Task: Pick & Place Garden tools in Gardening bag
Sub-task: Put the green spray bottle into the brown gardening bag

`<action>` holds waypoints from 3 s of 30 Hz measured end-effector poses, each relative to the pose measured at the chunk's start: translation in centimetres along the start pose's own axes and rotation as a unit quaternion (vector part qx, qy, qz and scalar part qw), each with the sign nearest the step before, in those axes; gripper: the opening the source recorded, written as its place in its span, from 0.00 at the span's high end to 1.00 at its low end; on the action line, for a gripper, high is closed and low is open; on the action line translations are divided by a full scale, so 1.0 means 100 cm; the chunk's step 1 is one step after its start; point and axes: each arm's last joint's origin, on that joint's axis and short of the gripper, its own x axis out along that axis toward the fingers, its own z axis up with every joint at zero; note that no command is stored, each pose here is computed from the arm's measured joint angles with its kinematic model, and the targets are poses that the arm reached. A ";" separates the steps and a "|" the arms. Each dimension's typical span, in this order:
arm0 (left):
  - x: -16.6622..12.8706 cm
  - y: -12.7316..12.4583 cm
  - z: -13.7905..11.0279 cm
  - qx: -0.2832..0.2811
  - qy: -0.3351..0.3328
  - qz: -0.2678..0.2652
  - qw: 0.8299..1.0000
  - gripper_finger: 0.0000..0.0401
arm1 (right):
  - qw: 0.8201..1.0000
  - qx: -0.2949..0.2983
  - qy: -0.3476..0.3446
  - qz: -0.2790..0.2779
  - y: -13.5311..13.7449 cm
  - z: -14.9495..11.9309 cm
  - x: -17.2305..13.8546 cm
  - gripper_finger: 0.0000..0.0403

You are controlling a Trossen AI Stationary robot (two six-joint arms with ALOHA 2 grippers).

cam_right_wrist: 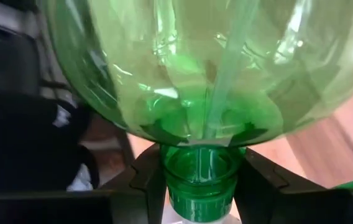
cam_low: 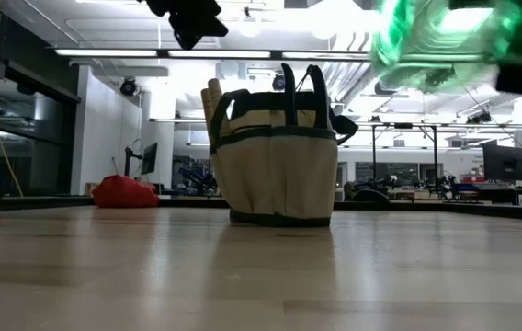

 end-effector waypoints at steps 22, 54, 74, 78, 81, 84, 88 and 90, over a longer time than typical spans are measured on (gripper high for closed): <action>-0.039 -0.005 0.004 -0.007 -0.037 0.047 0.998 0.58 | 0.923 -0.083 -0.367 0.078 -0.026 0.135 -0.070 0.67; -0.051 -0.006 -0.007 -0.014 0.010 0.069 0.997 0.58 | 0.956 0.173 -0.220 -0.086 -0.043 0.239 -0.042 0.67; -0.052 -0.007 -0.008 -0.014 0.012 0.069 0.997 0.58 | 0.946 0.229 -0.193 -0.125 -0.057 0.237 -0.020 0.67; -0.052 -0.007 -0.009 -0.015 0.018 0.069 0.997 0.58 | 0.947 0.239 -0.176 -0.120 -0.057 0.236 -0.018 0.67; -0.052 -0.007 -0.011 -0.016 0.027 0.070 0.997 0.58 | 0.945 0.247 -0.169 -0.128 -0.058 0.233 -0.018 0.67; -0.052 -0.007 -0.011 -0.017 0.029 0.070 0.997 0.58 | 0.948 0.253 -0.152 -0.123 -0.059 0.232 -0.017 0.67; -0.052 -0.007 -0.011 -0.017 0.029 0.070 0.997 0.58 | 0.950 0.255 -0.141 -0.115 -0.059 0.232 -0.017 0.67; -0.052 -0.007 -0.011 -0.016 0.029 0.070 0.997 0.58 | 0.950 0.255 -0.138 -0.113 -0.059 0.232 -0.017 0.67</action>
